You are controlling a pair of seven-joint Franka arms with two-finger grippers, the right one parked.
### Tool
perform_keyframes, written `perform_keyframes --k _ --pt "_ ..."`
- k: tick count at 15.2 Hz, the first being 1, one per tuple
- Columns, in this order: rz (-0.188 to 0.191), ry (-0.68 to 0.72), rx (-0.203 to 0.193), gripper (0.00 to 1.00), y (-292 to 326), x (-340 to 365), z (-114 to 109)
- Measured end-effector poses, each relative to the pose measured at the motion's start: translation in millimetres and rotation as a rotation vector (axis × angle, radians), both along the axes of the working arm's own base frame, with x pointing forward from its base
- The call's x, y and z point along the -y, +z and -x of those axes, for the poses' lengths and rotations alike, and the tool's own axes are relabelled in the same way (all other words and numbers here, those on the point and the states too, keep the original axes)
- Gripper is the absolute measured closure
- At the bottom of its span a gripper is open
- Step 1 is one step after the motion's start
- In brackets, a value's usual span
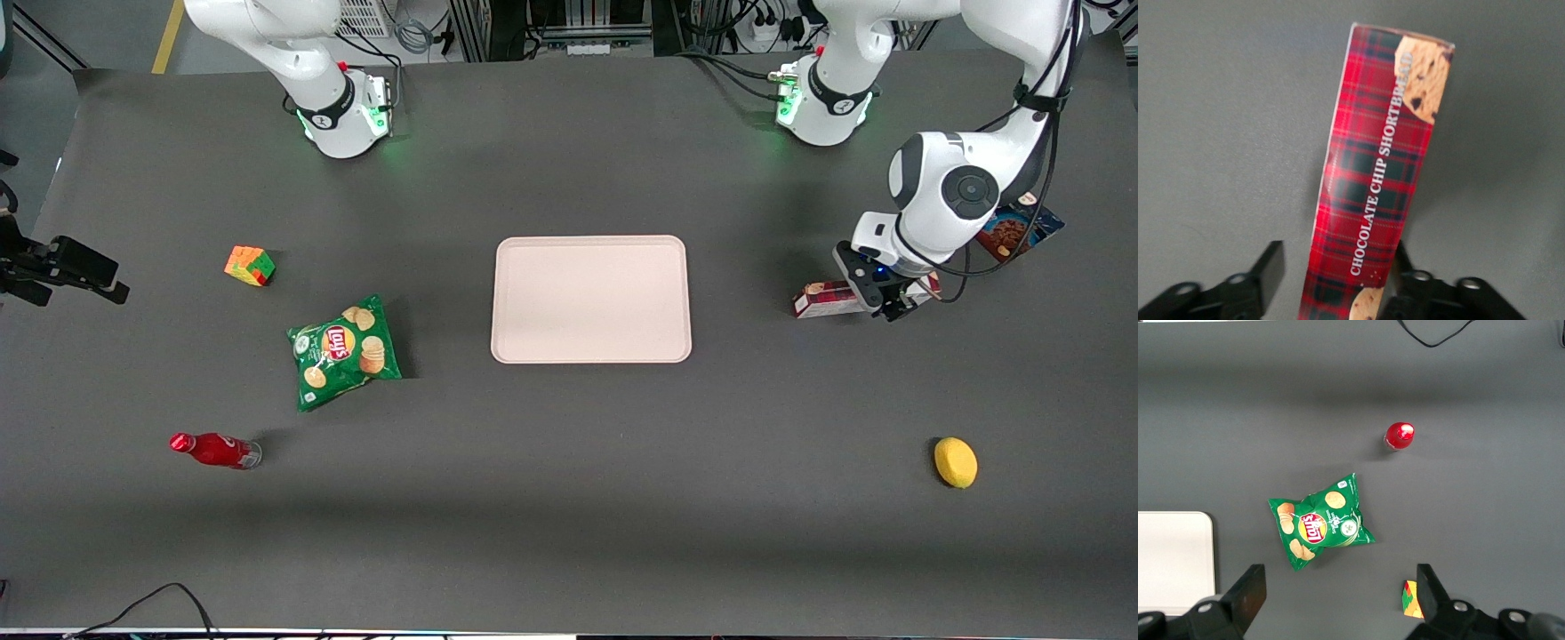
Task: Place red cookie box on tray
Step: 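Lift the cookie box and carry it over the white tray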
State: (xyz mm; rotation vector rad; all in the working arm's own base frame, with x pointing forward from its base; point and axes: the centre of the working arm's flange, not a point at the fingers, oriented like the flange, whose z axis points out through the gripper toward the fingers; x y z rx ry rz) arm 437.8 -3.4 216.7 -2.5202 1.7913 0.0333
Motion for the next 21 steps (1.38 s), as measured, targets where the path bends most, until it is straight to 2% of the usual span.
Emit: perform_keyframes --k 1,2,3,4,6,11,13,16,19,21 --pt "-0.001 -0.004 -0.004 0.4 -1.4 -2.7 0.4" --pt "-0.002 -0.006 -0.005 0.46 -1.8 -4.9 0.5" --pt "-0.002 -0.006 -0.006 0.46 -1.9 -6.3 0.6" --pt "-0.002 -0.007 -0.007 0.52 -2.0 -6.8 0.8" --pt "-0.002 -0.009 -0.007 0.71 -1.7 -6.4 0.6" --pt "-0.002 -0.002 -0.02 0.73 1.5 -6.4 -2.6" --pt "0.021 0.05 -0.047 0.73 10.4 -7.7 -12.5" --pt "0.071 0.118 -0.104 0.74 56.6 -0.4 -51.4" --pt "0.081 0.197 -0.112 0.74 131.5 23.8 -93.8" --pt "0.079 0.276 -0.113 0.74 172.5 46.5 -108.7"
